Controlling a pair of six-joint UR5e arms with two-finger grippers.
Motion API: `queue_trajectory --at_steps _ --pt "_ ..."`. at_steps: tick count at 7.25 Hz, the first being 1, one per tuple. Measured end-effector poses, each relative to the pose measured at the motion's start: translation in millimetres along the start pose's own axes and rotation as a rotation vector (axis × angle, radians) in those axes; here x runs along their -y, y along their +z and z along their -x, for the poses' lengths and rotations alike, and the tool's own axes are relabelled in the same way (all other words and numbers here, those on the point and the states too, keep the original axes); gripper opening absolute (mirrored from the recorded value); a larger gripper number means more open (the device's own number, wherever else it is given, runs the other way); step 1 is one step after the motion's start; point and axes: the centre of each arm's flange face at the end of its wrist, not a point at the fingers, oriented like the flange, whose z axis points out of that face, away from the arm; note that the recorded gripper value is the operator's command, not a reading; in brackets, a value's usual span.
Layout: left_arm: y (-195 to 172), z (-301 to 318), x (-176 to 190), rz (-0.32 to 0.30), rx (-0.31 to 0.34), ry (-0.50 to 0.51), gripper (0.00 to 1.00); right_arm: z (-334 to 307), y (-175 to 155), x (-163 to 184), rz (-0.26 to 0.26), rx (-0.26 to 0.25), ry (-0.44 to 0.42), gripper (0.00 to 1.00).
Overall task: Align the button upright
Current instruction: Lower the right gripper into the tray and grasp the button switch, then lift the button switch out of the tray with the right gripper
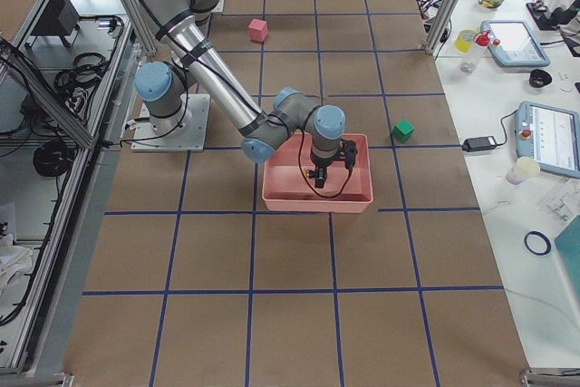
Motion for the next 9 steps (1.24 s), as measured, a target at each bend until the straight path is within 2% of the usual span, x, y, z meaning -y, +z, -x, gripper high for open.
queue_trajectory --at_steps 1,4,5,6,9 --pt "0.0 0.0 0.0 0.000 0.000 0.000 1.00 0.3 2.6 -0.9 0.004 0.002 0.000 0.92" --pt "0.2 0.0 0.0 0.000 0.000 0.001 1.00 0.3 4.4 -2.0 0.011 0.000 -0.003 0.37" --pt "0.4 0.0 -0.1 0.000 0.000 0.001 1.00 -0.2 4.3 -2.4 0.015 -0.005 -0.004 0.14" --pt "0.6 -0.1 -0.1 0.001 -0.001 0.001 1.00 -0.8 3.6 -2.6 0.017 -0.011 -0.007 0.00" --pt "0.7 -0.2 -0.2 0.001 -0.001 0.002 1.00 -1.8 -1.4 -2.7 0.017 -0.021 -0.010 0.00"
